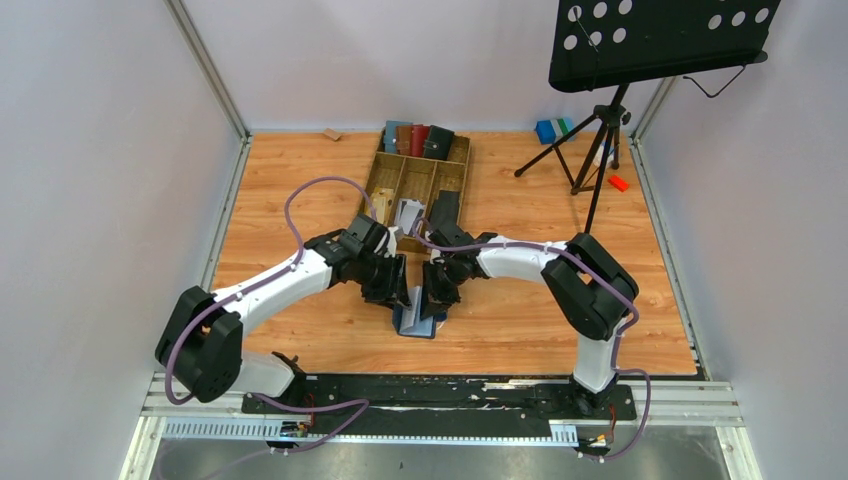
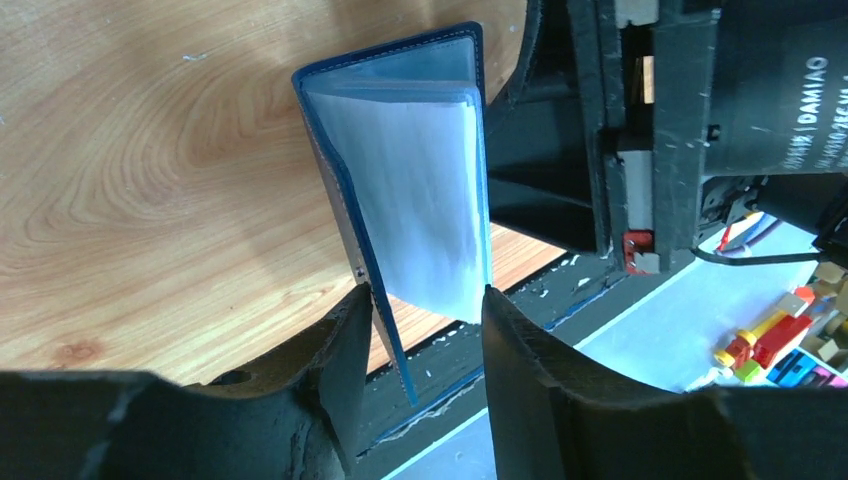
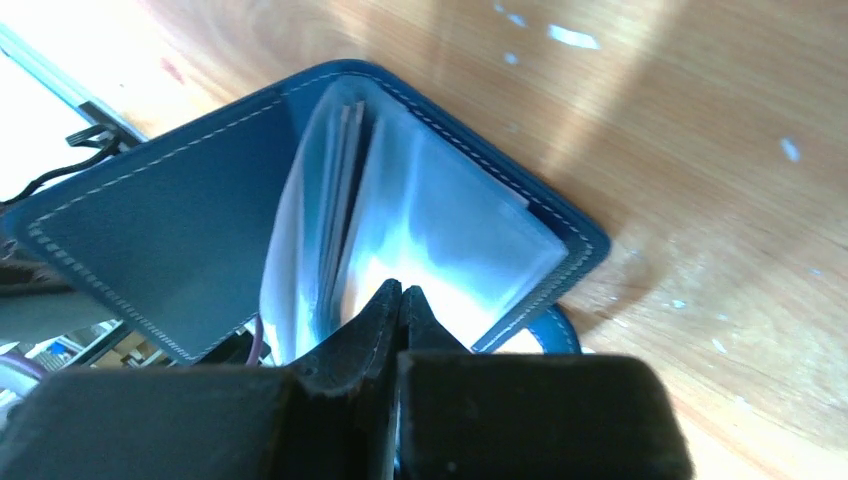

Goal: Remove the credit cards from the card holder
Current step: Remove the credit card from the card holder.

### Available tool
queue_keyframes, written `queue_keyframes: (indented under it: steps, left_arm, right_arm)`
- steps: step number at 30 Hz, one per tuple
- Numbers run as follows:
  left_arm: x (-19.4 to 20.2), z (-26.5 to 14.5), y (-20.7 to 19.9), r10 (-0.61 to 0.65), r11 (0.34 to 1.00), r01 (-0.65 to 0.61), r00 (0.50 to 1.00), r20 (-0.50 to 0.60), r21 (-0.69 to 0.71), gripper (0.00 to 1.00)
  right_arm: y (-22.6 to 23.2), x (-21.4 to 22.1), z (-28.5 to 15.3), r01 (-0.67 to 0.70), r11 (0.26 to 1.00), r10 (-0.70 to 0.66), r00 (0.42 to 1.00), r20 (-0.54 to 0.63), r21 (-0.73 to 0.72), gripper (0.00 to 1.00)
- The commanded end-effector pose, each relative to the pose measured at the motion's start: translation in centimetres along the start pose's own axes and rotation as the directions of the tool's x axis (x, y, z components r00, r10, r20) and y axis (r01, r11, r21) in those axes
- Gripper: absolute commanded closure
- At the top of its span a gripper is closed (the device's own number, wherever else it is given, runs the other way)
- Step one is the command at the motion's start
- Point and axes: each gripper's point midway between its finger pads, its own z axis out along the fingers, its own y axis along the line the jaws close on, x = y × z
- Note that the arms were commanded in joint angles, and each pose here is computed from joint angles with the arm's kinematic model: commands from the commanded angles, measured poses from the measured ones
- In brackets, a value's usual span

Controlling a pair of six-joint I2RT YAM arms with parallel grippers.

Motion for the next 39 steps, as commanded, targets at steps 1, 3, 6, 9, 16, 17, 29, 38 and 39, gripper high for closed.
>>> queue_keyframes:
  steps: [1, 3, 6, 9, 16, 17, 29, 38, 39]
  left_arm:
    - [-0.5, -0.1, -0.5, 0.018, 1.000, -0.018, 1.000, 0.008, 0.008, 0.46]
    - [-0.5, -0.1, -0.8, 0.017, 0.999, -0.017, 1.000, 0.009, 0.027, 0.42]
    - [-0.5, -0.1, -1.2, 0.013, 0.999, -0.013, 1.000, 0.015, 0.049, 0.40]
    - [-0.1, 0.2, -0.9, 0.006, 0.999, -0.006, 1.000, -0.001, 0.045, 0.40]
    - [0.6, 0.3, 0.6, 0.000, 1.000, -0.001, 1.000, -0.029, -0.030, 0.54]
    - [0.6, 0.4, 0.7, 0.001, 1.000, -0.002, 0.999, -0.034, -0.031, 0.56]
    - [0.9, 0.8, 1.4, 0.027, 0.998, -0.031, 0.997, -0.071, -0.058, 0.68]
    - [1.3, 0.9, 1.9, 0.044, 0.996, -0.052, 0.995, -0.092, -0.077, 0.72]
    - [1.4, 1.0, 2.0, 0.043, 0.996, -0.051, 0.994, -0.097, -0.077, 0.72]
  right_arm:
    - [4.2, -1.2, -1.6, 0.075, 0.986, -0.066, 0.995, 0.069, -0.148, 1.00]
    - [5.0, -1.5, -2.0, 0.093, 0.981, -0.079, 0.993, 0.084, -0.173, 1.00]
    - [5.4, -1.6, -2.1, 0.100, 0.978, -0.085, 0.993, 0.086, -0.185, 1.00]
    - [5.5, -1.4, -1.9, 0.094, 0.975, -0.080, 0.994, 0.074, -0.201, 1.00]
    - [5.6, -1.4, -1.5, 0.089, 0.974, -0.078, 0.995, 0.063, -0.209, 1.00]
    - [5.5, -1.4, -1.4, 0.085, 0.975, -0.074, 0.995, 0.064, -0.205, 1.00]
    - [1.7, -1.1, -0.7, 0.030, 0.999, -0.029, 0.998, 0.047, -0.021, 1.00]
    - [0.2, -1.1, -1.5, 0.047, 0.996, -0.051, 0.997, 0.050, 0.074, 1.00]
    - [0.0, -1.0, -1.7, 0.045, 0.996, -0.050, 0.998, 0.050, 0.079, 1.00]
